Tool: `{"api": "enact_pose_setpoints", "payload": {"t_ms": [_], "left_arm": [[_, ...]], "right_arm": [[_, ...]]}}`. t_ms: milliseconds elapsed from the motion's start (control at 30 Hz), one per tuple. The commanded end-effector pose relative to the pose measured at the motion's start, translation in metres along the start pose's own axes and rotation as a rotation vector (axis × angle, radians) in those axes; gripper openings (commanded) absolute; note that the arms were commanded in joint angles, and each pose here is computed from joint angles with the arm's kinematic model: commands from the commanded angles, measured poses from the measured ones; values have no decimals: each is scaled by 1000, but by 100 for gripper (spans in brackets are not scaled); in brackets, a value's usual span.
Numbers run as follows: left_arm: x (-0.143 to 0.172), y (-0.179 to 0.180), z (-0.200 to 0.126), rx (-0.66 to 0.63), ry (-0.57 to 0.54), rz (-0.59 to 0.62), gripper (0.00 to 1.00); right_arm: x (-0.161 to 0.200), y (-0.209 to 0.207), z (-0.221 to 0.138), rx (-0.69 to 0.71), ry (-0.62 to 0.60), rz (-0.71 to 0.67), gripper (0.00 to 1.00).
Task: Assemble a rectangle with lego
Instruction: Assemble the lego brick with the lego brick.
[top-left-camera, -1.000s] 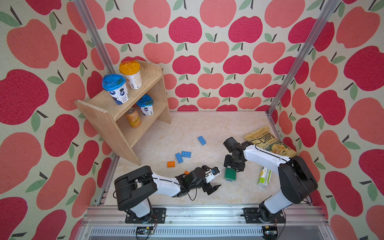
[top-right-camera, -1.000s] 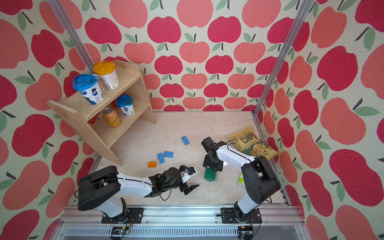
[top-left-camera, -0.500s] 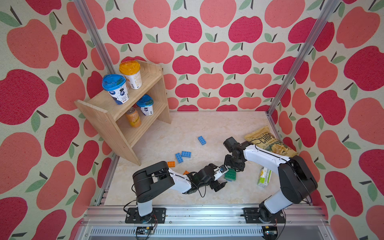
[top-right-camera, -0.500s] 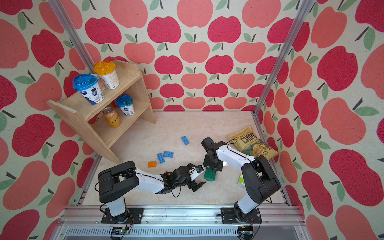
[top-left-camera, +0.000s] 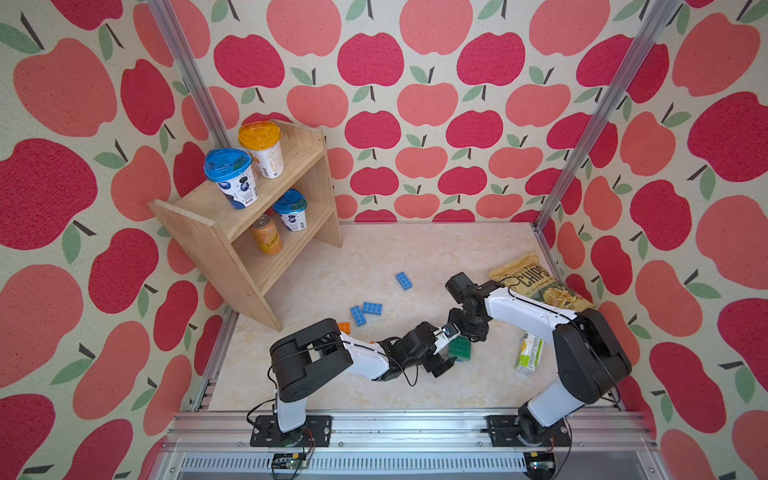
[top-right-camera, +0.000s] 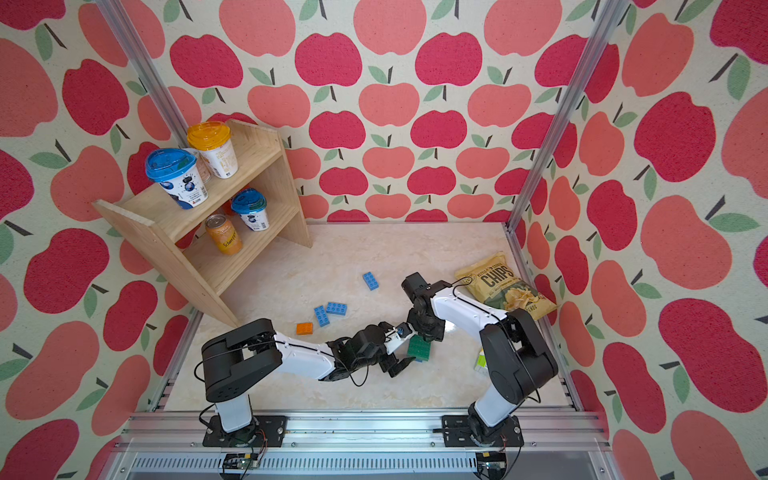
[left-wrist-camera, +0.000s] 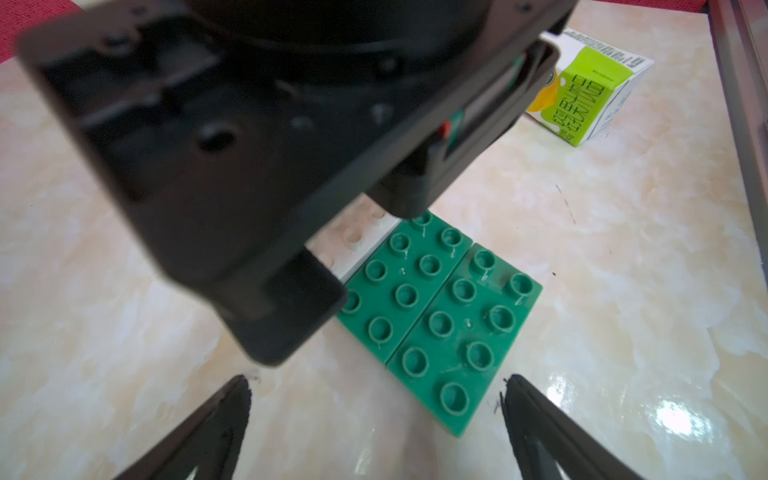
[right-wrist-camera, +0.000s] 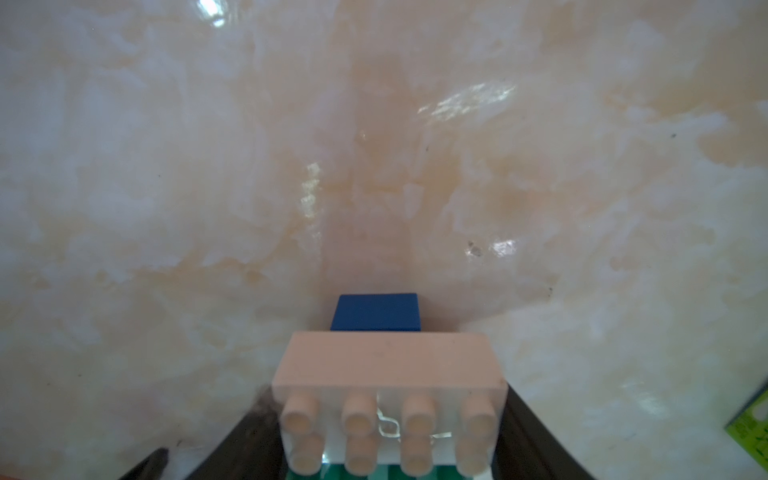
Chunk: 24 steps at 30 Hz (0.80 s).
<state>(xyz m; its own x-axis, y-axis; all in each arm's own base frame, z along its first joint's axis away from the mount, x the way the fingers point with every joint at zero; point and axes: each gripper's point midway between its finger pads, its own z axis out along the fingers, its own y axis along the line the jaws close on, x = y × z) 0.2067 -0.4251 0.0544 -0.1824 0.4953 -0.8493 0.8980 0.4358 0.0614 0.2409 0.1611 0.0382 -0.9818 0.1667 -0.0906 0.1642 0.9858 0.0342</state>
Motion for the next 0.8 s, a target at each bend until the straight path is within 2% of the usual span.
{"api": "enact_pose_setpoints", "payload": {"t_ms": [0,467,767], "left_arm": [[5,2,5,-10,36,-5,98],[9,12,13,-47,83,-31,97],[12,21,14,-85,112,-58,98]], "right_arm": [[15,-2,18,25,81,-38,51],[15,13,14,7,87,-126,50],[30,9,30,23,179,-166,49]]}}
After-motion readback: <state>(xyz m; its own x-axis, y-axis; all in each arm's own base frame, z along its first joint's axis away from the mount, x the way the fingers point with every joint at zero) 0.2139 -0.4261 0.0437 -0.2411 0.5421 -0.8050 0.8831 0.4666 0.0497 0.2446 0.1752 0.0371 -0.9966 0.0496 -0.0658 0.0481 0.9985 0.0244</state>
